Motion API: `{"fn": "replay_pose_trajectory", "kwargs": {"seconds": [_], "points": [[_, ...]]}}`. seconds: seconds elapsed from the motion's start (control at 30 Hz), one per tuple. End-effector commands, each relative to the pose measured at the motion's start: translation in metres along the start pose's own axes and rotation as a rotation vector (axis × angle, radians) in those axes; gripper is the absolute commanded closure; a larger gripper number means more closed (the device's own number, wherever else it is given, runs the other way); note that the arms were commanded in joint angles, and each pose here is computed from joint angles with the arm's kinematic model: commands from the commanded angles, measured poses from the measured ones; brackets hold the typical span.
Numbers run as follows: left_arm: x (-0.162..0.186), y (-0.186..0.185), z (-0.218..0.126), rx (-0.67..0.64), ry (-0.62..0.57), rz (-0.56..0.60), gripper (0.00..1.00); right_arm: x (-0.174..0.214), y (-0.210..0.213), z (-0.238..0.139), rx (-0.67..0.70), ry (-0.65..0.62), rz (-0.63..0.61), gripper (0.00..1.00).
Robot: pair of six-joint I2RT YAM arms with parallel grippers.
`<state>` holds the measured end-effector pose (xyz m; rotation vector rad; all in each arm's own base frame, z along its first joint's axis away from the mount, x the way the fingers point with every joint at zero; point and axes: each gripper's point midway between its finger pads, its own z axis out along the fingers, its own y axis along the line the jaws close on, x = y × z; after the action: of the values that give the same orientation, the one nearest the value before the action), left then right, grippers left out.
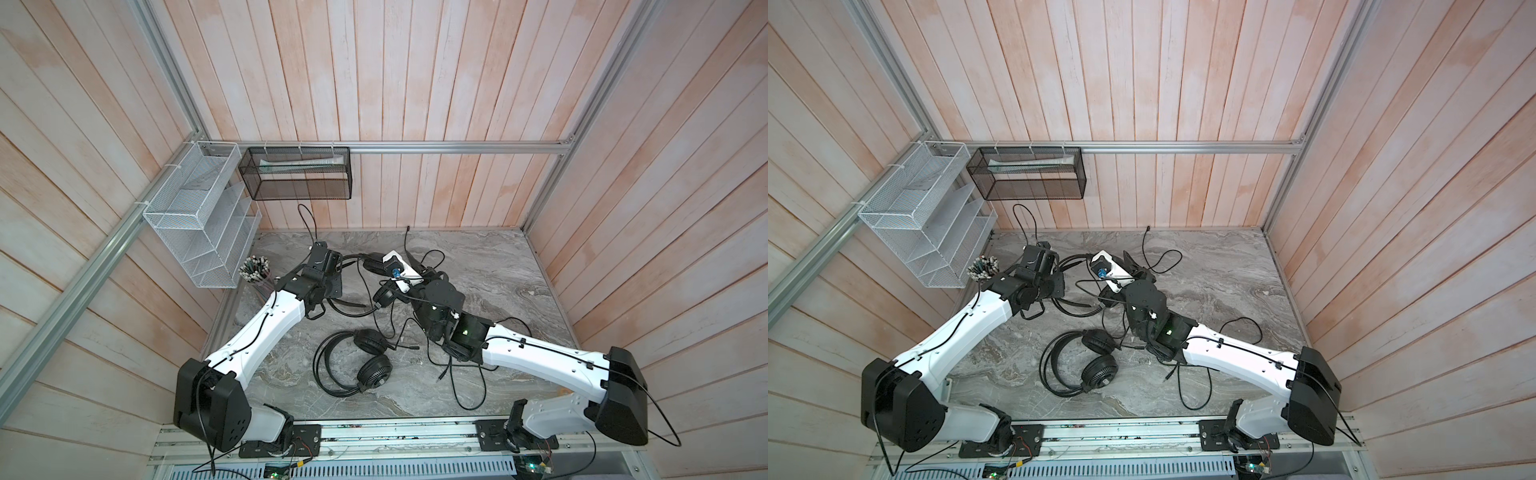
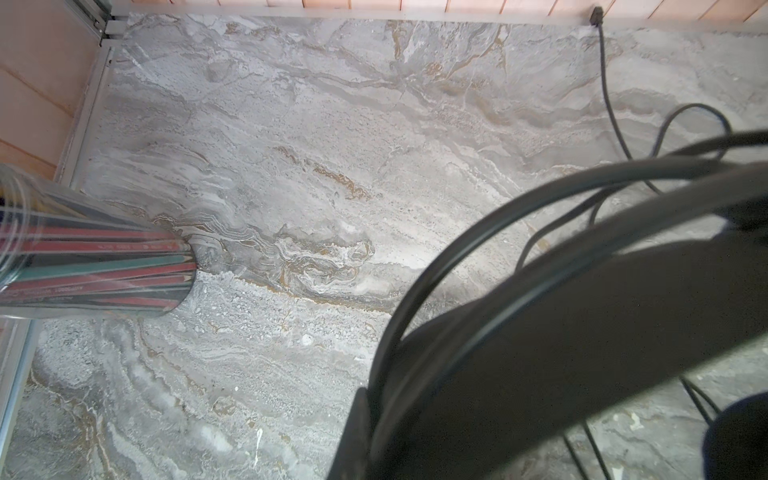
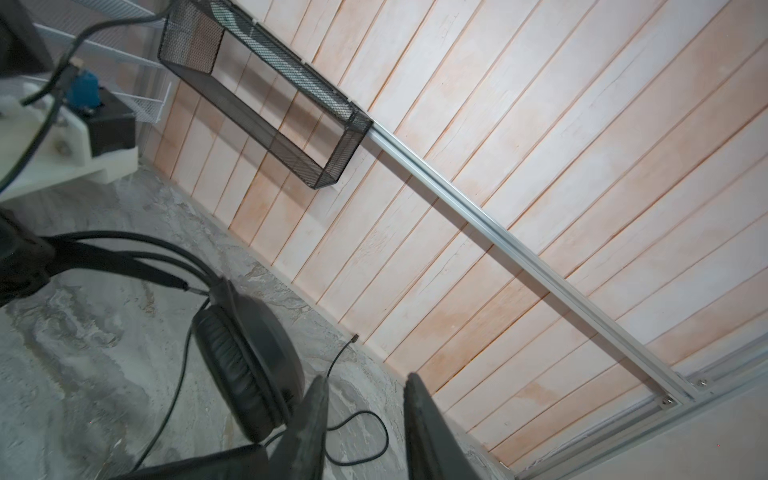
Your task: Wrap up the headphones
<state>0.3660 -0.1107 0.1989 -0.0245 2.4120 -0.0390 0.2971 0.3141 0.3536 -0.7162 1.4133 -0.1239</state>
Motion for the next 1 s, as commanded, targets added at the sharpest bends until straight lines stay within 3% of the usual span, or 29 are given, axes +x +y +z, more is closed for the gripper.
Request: {"fn": "replay_pose_trajectory", "kwargs": {"seconds": [0.0,0.1,0.13,0.23,0.43,0.57,0.63,0.97], "points": [[-0.038,-0.013,-0.035,0.1,-0.137,-0.077,1.0,-0.01,0.002,-0.027,-0.145,-0.056,0.154,0.65],[-0.063,-0.013,-0.066,0.127,-0.212,-0.099,1.0,-0.008,-0.009,-0.054,-0.185,-0.119,0.241,0.64],[-0.074,-0.013,-0.079,0.136,-0.241,-0.105,1.0,-0.008,-0.016,-0.066,-0.186,-0.157,0.28,0.58],[-0.107,-0.016,-0.118,0.173,-0.319,-0.121,1.0,-0.002,-0.022,-0.084,-0.197,-0.219,0.348,0.52],[-0.152,-0.026,-0.18,0.252,-0.425,-0.129,1.0,0.014,-0.009,-0.095,-0.256,-0.261,0.499,0.48],[-0.171,-0.035,-0.214,0.27,-0.482,-0.108,1.0,0.022,0.004,-0.095,-0.288,-0.296,0.555,0.44],[-0.18,-0.041,-0.229,0.275,-0.506,-0.091,1.0,0.027,0.01,-0.088,-0.287,-0.295,0.581,0.38],[-0.204,-0.059,-0.269,0.31,-0.574,-0.06,1.0,0.027,0.066,-0.047,-0.438,-0.28,0.701,0.3]]}}
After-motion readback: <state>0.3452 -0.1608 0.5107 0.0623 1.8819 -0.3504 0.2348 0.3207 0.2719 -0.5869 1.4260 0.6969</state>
